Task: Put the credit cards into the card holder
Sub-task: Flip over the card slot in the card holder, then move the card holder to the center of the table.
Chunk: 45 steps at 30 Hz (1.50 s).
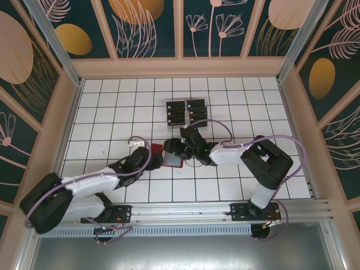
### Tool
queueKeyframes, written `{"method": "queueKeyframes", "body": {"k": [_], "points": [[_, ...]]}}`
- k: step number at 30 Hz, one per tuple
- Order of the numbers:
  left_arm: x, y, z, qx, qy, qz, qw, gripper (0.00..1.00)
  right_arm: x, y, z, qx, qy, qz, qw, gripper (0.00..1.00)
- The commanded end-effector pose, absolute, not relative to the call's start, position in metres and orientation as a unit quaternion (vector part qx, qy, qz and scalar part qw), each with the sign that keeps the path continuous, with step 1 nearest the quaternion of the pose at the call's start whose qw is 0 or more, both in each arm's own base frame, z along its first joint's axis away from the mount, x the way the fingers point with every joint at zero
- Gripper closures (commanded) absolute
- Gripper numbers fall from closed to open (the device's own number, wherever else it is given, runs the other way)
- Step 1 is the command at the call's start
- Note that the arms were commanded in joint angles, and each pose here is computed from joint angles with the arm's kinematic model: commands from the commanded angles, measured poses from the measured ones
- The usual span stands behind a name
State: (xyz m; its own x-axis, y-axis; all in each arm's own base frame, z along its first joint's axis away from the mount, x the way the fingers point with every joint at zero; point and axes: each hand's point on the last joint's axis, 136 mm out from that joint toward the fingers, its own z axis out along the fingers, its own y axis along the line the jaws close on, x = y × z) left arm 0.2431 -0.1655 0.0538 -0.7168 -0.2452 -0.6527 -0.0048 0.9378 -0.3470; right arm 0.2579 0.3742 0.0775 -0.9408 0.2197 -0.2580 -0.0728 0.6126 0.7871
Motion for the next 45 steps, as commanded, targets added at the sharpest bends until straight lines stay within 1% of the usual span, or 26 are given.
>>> {"method": "queueKeyframes", "body": {"k": [1, 4, 7, 17, 22, 25, 30, 34, 45], "points": [[0.245, -0.144, 0.082, -0.133, 0.886, -0.168, 0.410, 0.02, 0.261, 0.391, 0.087, 0.020, 0.879, 0.444, 0.171, 0.43], [0.244, -0.134, 0.104, -0.157, 0.868, -0.179, 0.435, 0.02, 0.263, 0.400, 0.084, 0.014, 0.882, 0.442, 0.166, 0.43], [0.243, -0.131, 0.112, -0.162, 0.864, -0.183, 0.441, 0.02, 0.265, 0.410, 0.081, 0.007, 0.884, 0.439, 0.162, 0.43], [0.242, -0.136, 0.103, -0.164, 0.870, -0.188, 0.425, 0.02, 0.267, 0.429, 0.047, -0.008, 0.900, 0.418, 0.124, 0.43], [0.242, -0.138, 0.099, -0.158, 0.874, -0.186, 0.421, 0.01, 0.268, 0.429, 0.055, -0.016, 0.897, 0.422, 0.131, 0.43], [0.243, -0.142, 0.095, -0.153, 0.878, -0.184, 0.415, 0.01, 0.267, 0.429, 0.070, -0.028, 0.892, 0.429, 0.141, 0.43], [0.247, -0.150, 0.090, -0.145, 0.884, -0.184, 0.405, 0.01, 0.263, 0.420, 0.093, -0.042, 0.884, 0.436, 0.162, 0.42], [0.250, -0.155, 0.087, -0.138, 0.888, -0.182, 0.399, 0.01, 0.256, 0.409, 0.098, -0.046, 0.884, 0.433, 0.169, 0.42], [0.257, -0.160, 0.085, -0.130, 0.894, -0.166, 0.395, 0.02, 0.232, 0.373, 0.046, -0.042, 0.908, 0.391, 0.145, 0.43]]}}
